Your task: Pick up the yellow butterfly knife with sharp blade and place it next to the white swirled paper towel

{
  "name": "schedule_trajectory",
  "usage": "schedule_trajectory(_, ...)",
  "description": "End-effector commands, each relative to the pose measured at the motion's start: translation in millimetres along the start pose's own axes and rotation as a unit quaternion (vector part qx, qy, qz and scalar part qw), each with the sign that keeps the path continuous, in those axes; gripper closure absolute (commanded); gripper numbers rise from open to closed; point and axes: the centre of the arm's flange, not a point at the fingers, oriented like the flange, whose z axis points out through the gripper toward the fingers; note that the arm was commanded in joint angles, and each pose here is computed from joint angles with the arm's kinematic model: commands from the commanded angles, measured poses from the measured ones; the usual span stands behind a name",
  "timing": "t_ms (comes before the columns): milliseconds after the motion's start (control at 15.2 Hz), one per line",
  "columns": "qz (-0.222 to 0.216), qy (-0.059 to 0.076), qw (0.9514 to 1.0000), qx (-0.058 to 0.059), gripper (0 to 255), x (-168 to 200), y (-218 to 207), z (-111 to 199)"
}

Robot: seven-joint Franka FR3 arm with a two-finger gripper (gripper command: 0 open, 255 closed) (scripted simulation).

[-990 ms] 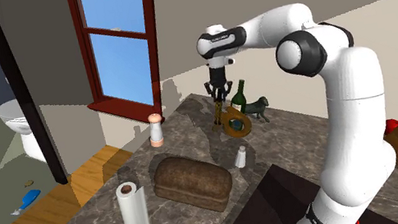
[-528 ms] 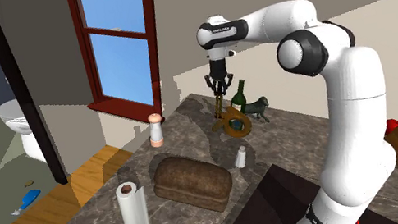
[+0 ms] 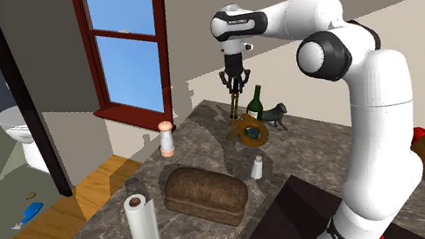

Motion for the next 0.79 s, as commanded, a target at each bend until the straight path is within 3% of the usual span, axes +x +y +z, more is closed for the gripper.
schedule_trajectory(0,0.000,0.000,1.0000,0.000,255,-14,-1,-3)
schedule_trajectory(726,0.000,0.000,1.0000,0.000,255,-158,-11,13)
